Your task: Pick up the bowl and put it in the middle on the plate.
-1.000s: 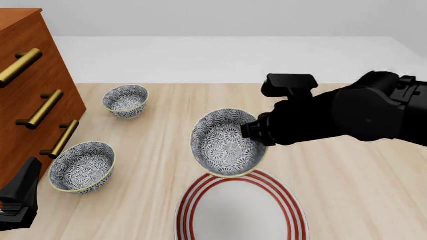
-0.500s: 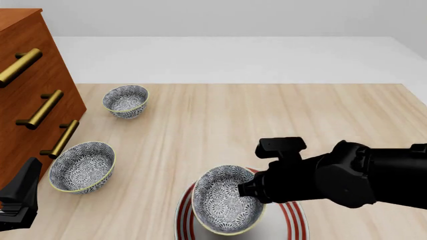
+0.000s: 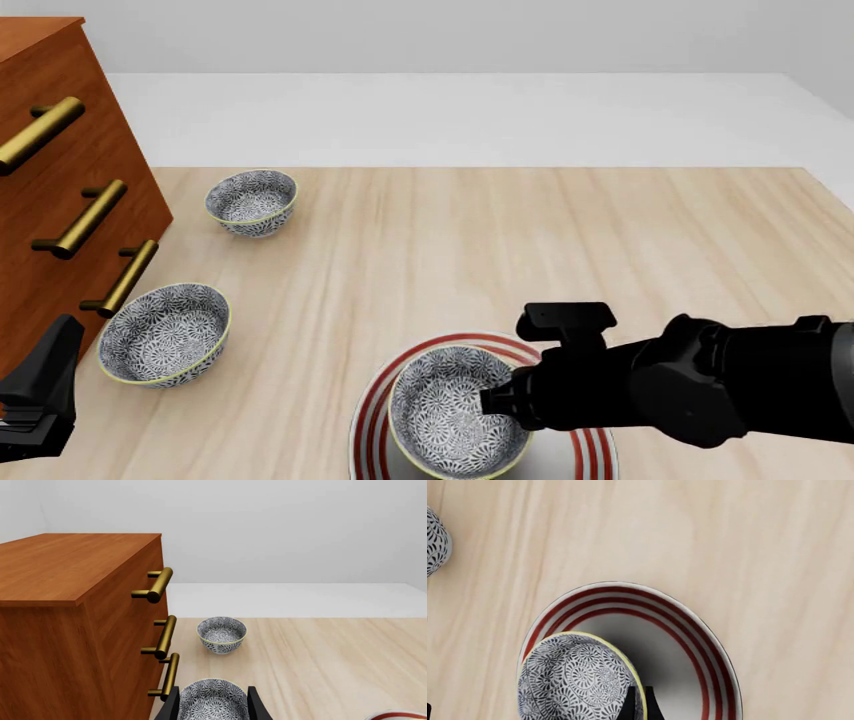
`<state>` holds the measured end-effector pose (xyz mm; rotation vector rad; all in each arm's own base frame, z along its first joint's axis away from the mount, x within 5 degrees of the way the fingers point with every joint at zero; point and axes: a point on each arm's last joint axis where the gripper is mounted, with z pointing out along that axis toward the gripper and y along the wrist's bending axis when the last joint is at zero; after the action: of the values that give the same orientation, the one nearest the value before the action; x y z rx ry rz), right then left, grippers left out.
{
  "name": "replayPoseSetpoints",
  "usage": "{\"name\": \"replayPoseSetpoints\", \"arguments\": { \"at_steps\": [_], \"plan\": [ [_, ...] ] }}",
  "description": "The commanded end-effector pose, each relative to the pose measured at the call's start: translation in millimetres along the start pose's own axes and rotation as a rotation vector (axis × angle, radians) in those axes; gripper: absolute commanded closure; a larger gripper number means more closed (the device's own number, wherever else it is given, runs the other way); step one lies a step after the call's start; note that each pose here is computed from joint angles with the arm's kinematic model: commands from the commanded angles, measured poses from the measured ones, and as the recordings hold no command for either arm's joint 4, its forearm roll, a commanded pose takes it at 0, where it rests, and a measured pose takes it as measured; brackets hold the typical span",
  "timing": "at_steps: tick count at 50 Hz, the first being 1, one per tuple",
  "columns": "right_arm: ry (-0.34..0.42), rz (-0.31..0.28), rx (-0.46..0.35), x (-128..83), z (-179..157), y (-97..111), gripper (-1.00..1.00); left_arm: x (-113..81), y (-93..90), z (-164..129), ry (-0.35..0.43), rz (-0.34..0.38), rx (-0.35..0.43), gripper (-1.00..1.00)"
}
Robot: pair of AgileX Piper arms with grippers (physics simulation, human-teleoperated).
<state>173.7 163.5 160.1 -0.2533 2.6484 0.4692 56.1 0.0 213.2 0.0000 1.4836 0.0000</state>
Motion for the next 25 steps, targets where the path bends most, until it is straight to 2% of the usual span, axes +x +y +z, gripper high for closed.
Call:
{"name": "replayPoseSetpoints", "arguments": {
  "at_steps": [1,2,4,7,8,13,14,16,17,18,22,24,25],
  "plan": [
    [0.027,-0.002,0.021,7,5,-6,1.00,0.0,0.0,0,0.000,0.000,0.000,-1.00],
    [0.028,-0.013,0.029,4,5,-8,-1.00,0.0,0.0,0,0.000,0.000,0.000,-1.00],
    [0.030,0.026,0.036,6,4,-11,-1.00,0.0,0.0,0,0.000,0.000,0.000,-1.00],
    [0.005,0.004,0.039,-3,-4,-14,-1.00,0.0,0.0,0,0.000,0.000,0.000,-1.00],
    [0.004,0.024,0.038,-1,-5,-15,-1.00,0.0,0.0,0,0.000,0.000,0.000,-1.00],
    [-0.015,0.034,0.035,-5,-16,-16,-1.00,0.0,0.0,0,0.000,0.000,0.000,-1.00],
    [-0.031,0.001,0.031,-10,-22,-15,-1.00,0.0,0.0,0,0.000,0.000,0.000,-1.00],
    [-0.030,0.026,0.028,-8,-24,-15,-1.00,0.0,0.0,0,0.000,0.000,0.000,-1.00],
    [-0.052,0.007,0.031,-14,-31,-17,-1.00,0.0,0.0,0,0.000,0.000,0.000,-1.00],
    [-0.055,0.015,0.029,-14,-34,-16,-1.00,0.0,0.0,0,0.000,0.000,0.000,-1.00],
    [-0.116,0.004,0.009,-25,-64,-13,-1.00,0.0,0.0,0,0.000,0.000,0.000,-1.00],
    [-0.192,0.001,0.001,-38,-100,-14,-1.00,0.0,0.0,0,0.000,0.000,0.000,-1.00],
    [-0.214,-0.020,0.001,-43,-112,-13,-1.00,0.0,0.0,0,0.000,0.000,0.000,-1.00]
  ]
}}
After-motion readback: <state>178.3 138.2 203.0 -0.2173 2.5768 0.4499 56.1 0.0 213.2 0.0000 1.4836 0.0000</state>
